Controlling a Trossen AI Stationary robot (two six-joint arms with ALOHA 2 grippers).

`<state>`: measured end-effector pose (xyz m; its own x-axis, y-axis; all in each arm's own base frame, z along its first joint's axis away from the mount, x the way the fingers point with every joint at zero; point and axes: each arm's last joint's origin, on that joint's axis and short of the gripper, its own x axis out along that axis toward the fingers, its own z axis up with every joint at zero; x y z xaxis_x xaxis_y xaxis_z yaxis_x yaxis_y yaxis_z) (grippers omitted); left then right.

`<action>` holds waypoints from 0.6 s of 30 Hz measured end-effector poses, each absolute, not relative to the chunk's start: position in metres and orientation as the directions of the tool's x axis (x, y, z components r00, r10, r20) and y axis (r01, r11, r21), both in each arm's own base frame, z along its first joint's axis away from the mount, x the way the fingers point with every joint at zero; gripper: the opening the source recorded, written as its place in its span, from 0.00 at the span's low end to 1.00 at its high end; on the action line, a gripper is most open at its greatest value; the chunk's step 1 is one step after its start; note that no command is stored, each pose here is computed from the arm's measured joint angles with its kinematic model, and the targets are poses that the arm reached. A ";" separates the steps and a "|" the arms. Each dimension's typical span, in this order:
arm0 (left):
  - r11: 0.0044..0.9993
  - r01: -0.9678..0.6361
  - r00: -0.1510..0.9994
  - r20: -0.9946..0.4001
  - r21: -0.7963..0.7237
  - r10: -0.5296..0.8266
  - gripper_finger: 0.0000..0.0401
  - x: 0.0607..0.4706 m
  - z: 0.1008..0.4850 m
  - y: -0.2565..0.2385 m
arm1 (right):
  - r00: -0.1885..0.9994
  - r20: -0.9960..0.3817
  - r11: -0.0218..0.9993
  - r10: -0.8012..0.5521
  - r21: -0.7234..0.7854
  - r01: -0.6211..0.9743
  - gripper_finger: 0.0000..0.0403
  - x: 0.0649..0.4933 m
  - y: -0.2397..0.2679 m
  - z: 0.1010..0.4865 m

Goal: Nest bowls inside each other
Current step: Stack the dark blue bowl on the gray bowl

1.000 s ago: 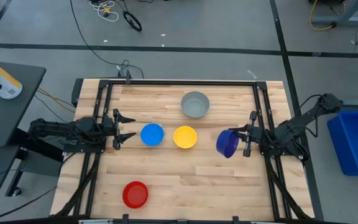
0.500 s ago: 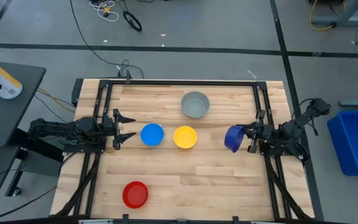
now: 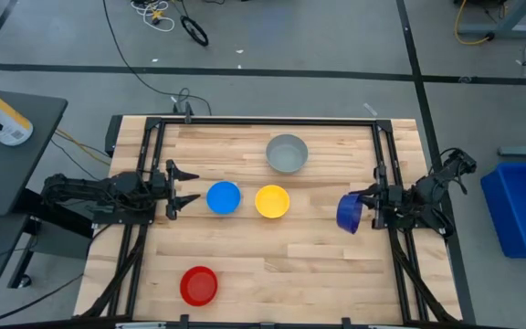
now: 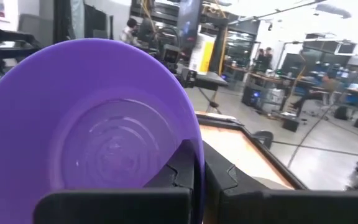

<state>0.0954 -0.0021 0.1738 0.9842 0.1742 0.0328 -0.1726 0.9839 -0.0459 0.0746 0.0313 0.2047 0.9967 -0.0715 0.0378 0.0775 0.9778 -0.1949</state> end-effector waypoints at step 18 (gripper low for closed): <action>0.982 -0.185 0.982 0.033 -0.047 0.186 0.76 0.095 0.174 -0.002 | 0.977 0.105 0.970 -0.185 -0.140 0.199 0.01 0.089 0.026 0.178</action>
<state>0.0954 -0.0017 0.1738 0.9819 0.1863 0.0330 -0.1846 0.9817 -0.0471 0.0894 0.0258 0.1782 0.9771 -0.1850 0.1051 0.1987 0.9700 -0.1401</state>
